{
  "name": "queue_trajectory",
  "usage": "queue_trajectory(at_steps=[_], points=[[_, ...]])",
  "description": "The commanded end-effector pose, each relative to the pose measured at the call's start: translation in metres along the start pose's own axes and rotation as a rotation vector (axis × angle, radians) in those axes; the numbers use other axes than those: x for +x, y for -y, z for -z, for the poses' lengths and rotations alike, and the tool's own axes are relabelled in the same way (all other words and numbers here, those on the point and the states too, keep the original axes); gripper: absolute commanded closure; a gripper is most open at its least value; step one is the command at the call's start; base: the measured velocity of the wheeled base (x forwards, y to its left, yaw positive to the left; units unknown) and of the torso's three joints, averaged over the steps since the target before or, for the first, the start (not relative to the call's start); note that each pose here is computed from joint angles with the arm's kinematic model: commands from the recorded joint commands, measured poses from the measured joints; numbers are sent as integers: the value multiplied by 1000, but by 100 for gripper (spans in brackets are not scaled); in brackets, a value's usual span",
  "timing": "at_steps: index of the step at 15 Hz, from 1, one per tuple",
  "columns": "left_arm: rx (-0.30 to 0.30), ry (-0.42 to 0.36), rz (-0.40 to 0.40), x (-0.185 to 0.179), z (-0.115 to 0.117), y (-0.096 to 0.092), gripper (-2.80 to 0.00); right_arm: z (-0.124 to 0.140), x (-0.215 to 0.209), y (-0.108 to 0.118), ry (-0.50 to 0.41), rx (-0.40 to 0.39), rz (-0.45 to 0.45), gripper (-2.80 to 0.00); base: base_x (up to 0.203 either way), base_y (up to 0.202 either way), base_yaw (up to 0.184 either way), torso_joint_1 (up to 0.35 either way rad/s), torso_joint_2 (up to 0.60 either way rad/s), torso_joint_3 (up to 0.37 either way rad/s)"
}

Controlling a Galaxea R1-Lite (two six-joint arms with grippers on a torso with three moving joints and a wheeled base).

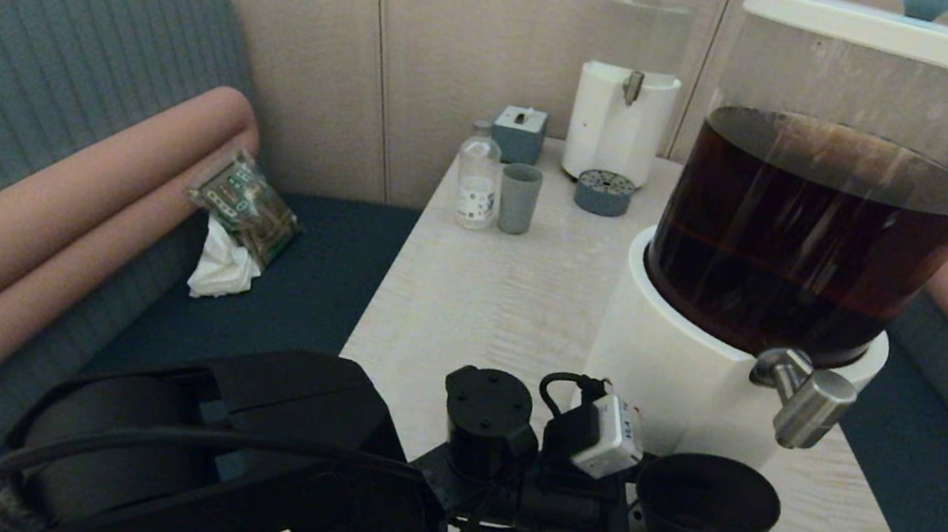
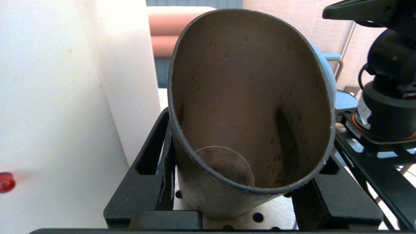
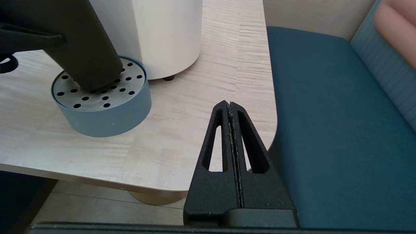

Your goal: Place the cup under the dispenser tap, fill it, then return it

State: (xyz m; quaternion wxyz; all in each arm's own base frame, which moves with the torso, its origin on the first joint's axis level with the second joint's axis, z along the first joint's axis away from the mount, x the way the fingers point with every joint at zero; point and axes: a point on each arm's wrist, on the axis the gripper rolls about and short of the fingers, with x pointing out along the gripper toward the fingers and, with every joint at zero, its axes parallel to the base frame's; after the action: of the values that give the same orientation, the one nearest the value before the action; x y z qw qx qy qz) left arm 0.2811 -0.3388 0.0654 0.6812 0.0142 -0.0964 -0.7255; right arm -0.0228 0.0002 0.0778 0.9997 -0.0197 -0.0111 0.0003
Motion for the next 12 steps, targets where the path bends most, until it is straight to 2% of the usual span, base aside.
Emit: queue_trajectory(at_steps=[1,5,6,12], points=[[6,6,5,1,2,-1,0,3,1,0,-9,0,-1,0,0,0,0,0,0,0],[4,1,5,1,5,0,0,2,1,0,-10,0,-1,0,0,0,0,0,0,0],[8,2,3,1,5,0,-280,2,1,0,-10,0,-1,0,0,0,0,0,0,0],[6,2,0,1,5,1,-280,2,1,0,-10,0,-1,0,0,0,0,0,0,0]])
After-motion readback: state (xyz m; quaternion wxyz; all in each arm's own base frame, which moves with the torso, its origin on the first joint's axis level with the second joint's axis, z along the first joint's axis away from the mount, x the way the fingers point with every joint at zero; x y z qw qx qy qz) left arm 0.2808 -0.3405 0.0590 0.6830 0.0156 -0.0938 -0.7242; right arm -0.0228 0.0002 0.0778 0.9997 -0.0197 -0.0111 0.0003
